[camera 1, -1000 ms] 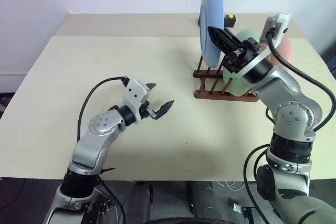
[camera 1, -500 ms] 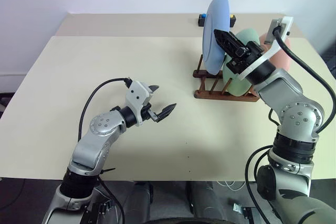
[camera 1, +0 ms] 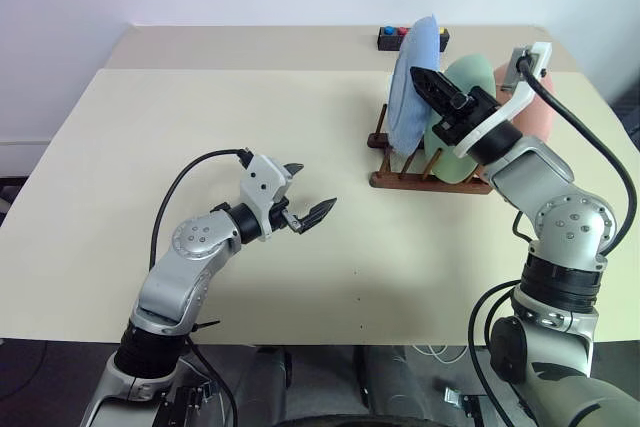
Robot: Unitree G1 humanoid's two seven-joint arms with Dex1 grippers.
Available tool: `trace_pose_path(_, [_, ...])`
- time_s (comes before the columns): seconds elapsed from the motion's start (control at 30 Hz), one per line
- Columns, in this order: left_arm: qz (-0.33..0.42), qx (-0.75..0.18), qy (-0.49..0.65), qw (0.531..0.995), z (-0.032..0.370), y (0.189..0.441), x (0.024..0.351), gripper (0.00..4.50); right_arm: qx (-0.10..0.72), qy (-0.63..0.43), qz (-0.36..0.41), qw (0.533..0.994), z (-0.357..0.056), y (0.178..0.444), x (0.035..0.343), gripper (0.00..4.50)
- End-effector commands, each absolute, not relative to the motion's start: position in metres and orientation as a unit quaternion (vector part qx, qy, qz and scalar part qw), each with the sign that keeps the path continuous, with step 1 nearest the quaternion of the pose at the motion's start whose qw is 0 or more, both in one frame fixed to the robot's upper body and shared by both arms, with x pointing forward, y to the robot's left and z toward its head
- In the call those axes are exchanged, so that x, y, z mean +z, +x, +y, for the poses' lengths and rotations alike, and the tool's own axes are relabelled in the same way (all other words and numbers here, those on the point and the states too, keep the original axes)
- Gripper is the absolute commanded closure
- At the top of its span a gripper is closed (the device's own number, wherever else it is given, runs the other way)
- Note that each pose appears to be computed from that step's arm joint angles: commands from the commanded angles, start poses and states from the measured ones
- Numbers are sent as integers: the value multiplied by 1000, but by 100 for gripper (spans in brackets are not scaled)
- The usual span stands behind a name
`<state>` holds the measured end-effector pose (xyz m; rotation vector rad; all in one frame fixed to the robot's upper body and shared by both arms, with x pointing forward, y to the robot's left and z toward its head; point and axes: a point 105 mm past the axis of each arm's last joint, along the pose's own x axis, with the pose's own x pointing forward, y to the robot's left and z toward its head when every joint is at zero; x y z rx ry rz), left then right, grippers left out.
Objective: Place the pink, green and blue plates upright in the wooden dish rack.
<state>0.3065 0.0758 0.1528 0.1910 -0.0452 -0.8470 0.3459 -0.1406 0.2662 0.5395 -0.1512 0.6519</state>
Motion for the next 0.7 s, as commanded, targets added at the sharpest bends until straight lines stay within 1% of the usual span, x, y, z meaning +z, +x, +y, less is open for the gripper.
trace_pose_path(0.03, [-48,-416,101,903,73,302,165,0,320,261,-94,906,-144,341,277,206])
trace_pose_path(0.07, [-48,-416,101,903,72,302,165,0,320,260,-94,906,-144,341,277,164])
trace_pose_path(0.13, [-48,-416,101,903,72,302,165,0,317,256,-97,908,-144,341,278,53])
trace_pose_path(0.17, [-47,-416,101,902,72,302,164,0,316,253,-100,909,-144,341,279,13])
trace_pose_path(0.37, [-48,-415,100,903,72,302,164,0,317,244,-115,909,-145,340,287,13])
trace_pose_path(0.5, [-48,-414,101,903,72,303,164,0,320,219,-124,914,-144,339,291,13])
trace_pose_path(0.63, [-49,-412,100,904,72,304,165,0,324,182,-142,917,-144,335,300,13])
trace_pose_path(0.7, [-50,-410,100,905,73,304,165,0,325,137,-157,922,-145,332,305,13])
